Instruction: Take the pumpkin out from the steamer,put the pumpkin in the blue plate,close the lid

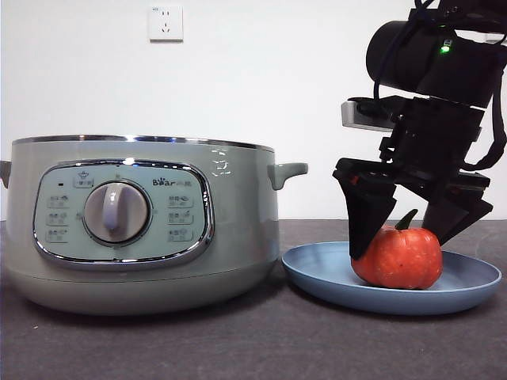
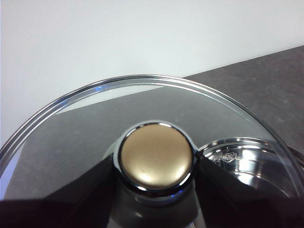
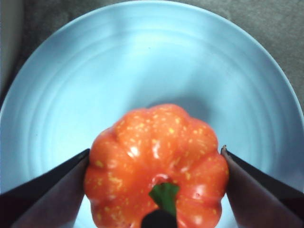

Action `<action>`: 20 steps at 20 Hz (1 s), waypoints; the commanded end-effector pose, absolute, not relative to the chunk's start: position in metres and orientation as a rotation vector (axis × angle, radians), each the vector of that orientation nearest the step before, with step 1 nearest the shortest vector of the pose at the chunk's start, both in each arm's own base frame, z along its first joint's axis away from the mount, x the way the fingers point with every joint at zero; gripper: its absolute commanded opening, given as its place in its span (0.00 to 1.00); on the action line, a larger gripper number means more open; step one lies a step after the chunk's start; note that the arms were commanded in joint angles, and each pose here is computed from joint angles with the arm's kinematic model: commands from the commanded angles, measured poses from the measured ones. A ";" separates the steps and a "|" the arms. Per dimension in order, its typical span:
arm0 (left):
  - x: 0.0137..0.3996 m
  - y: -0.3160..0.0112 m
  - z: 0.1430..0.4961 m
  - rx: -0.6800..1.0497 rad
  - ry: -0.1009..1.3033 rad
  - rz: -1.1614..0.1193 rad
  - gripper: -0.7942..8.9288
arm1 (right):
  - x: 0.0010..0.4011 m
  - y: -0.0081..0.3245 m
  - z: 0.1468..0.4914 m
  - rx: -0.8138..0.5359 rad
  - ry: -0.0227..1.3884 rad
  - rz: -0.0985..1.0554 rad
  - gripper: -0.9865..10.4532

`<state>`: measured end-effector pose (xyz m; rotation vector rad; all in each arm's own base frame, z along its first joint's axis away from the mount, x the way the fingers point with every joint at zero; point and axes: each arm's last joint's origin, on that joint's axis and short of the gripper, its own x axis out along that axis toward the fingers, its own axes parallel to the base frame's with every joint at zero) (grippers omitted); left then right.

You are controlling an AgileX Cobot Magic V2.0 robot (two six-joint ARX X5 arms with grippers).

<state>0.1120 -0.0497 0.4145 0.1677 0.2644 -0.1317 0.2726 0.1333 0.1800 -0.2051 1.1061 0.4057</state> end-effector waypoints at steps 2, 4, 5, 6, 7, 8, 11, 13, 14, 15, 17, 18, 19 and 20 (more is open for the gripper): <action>0.109 -0.048 0.423 0.146 0.199 -0.151 0.07 | 0.271 0.133 0.172 -0.210 1.146 0.397 0.59; 0.109 -0.048 0.423 0.146 0.199 -0.152 0.07 | 0.271 0.133 0.172 -0.200 1.148 0.392 0.59; 0.109 -0.048 0.423 0.147 0.200 -0.152 0.07 | 0.271 0.133 0.173 -0.198 1.148 0.391 0.59; 0.109 -0.048 0.423 0.147 0.200 -0.152 0.07 | 0.271 0.133 0.174 -0.195 1.145 0.390 0.59; 0.109 -0.048 0.423 0.147 0.200 -0.152 0.07 | 0.271 0.133 0.176 -0.192 1.138 0.390 0.59; 0.109 -0.048 0.423 0.147 0.200 -0.152 0.07 | 0.270 0.133 0.178 -0.189 1.130 0.391 0.59; 0.109 -0.048 0.423 0.146 0.200 -0.152 0.07 | 0.266 0.131 0.193 -0.178 1.077 0.396 0.58; 0.108 -0.049 0.423 0.144 0.199 -0.171 0.07 | 0.261 0.129 0.209 -0.165 1.021 0.403 0.58; 0.108 -0.049 0.423 0.141 0.199 -0.187 0.07 | 0.258 0.127 0.217 -0.157 0.990 0.407 0.58; 0.108 -0.050 0.423 0.140 0.199 -0.198 0.07 | 0.254 0.125 0.228 -0.149 0.952 0.411 0.58; 0.108 -0.050 0.423 0.137 0.199 -0.198 0.07 | 0.245 0.120 0.247 -0.131 0.880 0.417 0.58; 0.108 -0.050 0.423 0.137 0.199 -0.198 0.07 | 0.240 0.118 0.256 -0.123 0.844 0.420 0.58; 0.108 -0.050 0.423 0.137 0.199 -0.198 0.07 | 0.235 0.115 0.265 -0.115 0.808 0.423 0.58; 0.108 -0.050 0.423 0.137 0.199 -0.198 0.07 | 0.230 0.113 0.273 -0.107 0.774 0.426 0.58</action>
